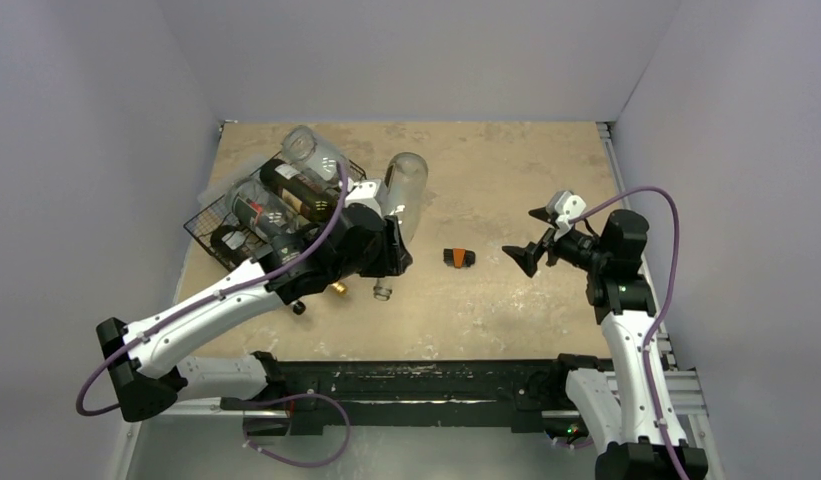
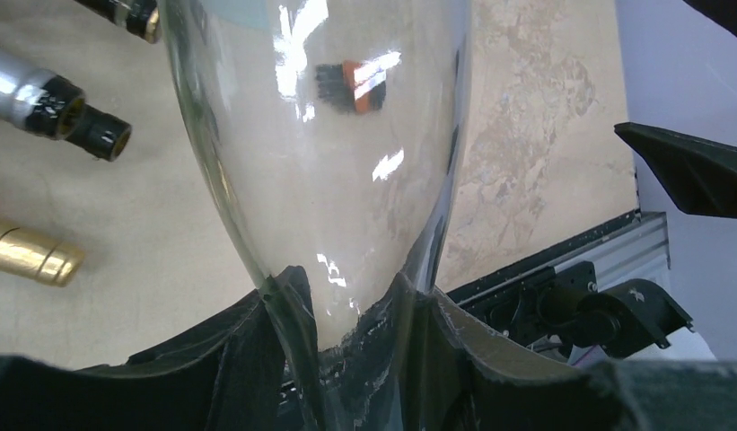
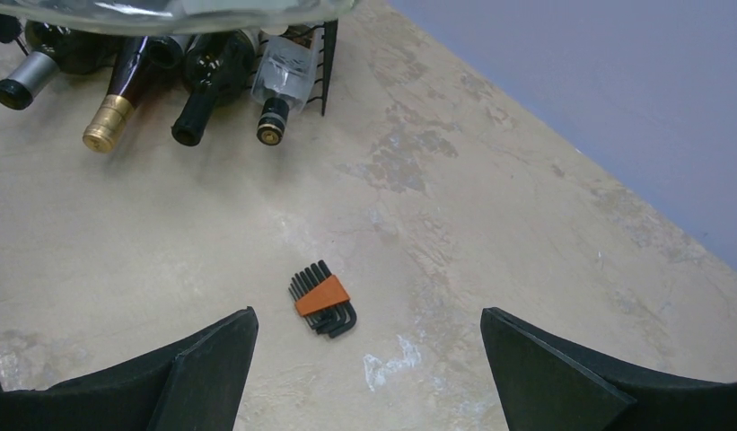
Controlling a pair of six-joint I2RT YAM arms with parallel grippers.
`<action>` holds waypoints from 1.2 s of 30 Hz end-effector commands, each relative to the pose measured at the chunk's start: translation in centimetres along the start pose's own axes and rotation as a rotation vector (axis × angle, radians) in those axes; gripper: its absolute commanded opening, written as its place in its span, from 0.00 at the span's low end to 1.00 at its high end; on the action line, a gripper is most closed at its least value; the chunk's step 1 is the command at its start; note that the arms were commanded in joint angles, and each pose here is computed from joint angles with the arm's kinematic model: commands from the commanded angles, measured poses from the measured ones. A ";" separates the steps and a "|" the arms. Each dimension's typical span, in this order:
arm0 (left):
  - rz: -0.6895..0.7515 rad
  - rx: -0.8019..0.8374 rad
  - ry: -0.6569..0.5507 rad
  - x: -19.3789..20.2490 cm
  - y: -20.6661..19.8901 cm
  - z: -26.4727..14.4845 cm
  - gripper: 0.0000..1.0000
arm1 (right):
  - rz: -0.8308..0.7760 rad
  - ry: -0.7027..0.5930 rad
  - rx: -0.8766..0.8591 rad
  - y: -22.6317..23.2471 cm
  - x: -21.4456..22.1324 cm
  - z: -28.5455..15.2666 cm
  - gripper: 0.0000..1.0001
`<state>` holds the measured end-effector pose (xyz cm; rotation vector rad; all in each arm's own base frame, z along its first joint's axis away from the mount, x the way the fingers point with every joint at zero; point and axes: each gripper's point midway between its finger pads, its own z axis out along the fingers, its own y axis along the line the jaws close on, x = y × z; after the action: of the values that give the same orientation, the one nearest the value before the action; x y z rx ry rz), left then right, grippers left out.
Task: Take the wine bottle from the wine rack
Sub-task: Pick up the wine bottle from the wine rack.
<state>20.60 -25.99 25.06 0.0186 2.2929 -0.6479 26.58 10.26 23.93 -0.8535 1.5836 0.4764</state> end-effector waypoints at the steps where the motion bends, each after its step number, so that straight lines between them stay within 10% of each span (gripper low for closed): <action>1: -0.092 0.260 -0.198 -6.7 -7.3 -2.5 0.00 | -0.073 -0.025 -0.046 0.8 -1.0 -0.4 0.99; 36: -0.267 0.469 0.463 5.0 -12.5 -2.1 0.00 | -0.608 -0.144 -0.596 10.1 0.2 -1.0 0.99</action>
<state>12.75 -33.43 22.02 0.0174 2.7699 -1.1123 18.59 14.91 20.60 -1.5974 1.0981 0.5804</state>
